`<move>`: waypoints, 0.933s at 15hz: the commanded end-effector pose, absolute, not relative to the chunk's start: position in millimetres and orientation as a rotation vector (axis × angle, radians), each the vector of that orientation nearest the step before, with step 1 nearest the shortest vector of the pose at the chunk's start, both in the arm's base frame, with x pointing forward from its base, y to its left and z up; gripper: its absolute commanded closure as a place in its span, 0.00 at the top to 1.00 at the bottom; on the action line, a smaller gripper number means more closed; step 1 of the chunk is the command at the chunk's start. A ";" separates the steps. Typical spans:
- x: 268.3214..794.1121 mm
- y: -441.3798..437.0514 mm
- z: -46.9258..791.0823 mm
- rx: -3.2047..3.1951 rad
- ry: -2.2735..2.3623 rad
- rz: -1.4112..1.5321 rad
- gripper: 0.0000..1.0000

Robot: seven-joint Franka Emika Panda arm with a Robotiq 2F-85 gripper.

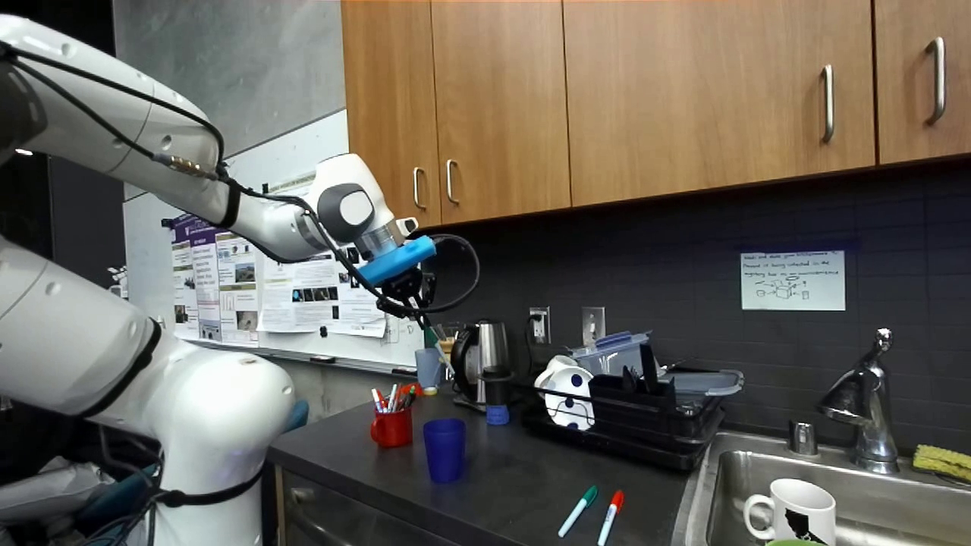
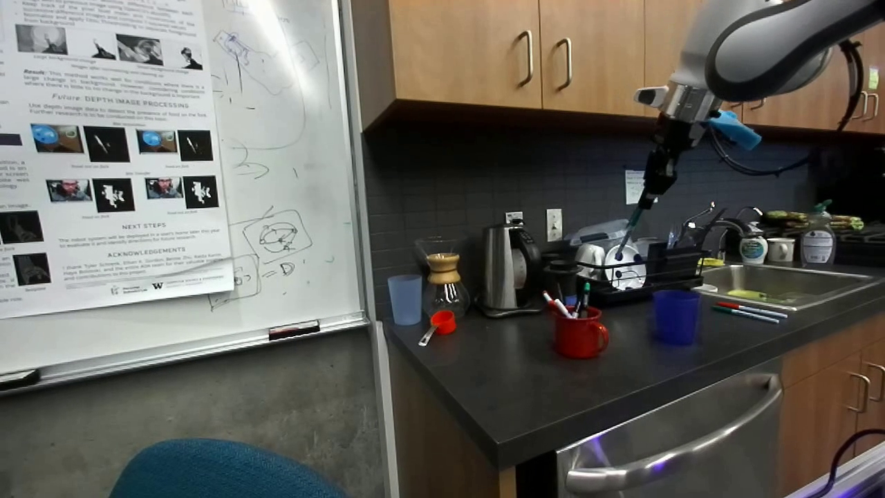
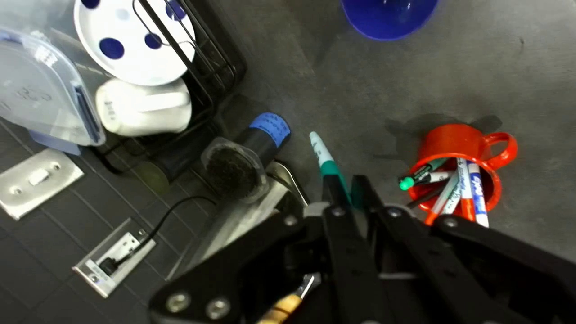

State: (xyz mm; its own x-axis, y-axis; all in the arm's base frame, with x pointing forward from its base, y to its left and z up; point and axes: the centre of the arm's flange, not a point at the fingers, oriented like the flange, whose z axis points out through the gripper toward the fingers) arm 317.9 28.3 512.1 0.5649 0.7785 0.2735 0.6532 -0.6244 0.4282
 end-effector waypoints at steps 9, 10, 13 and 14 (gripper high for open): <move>342.9 -72.4 475.3 2.671 0.770 0.452 0.02; 345.7 -82.2 469.0 2.697 0.758 0.435 0.02; 351.4 -111.2 455.5 2.758 0.705 0.395 0.02; 353.1 -121.3 452.0 2.776 0.687 0.383 0.02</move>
State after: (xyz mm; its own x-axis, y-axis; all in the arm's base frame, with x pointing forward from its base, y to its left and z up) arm 335.5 -91.1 459.6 0.8341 0.5095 0.2115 0.4332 -0.8423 0.3208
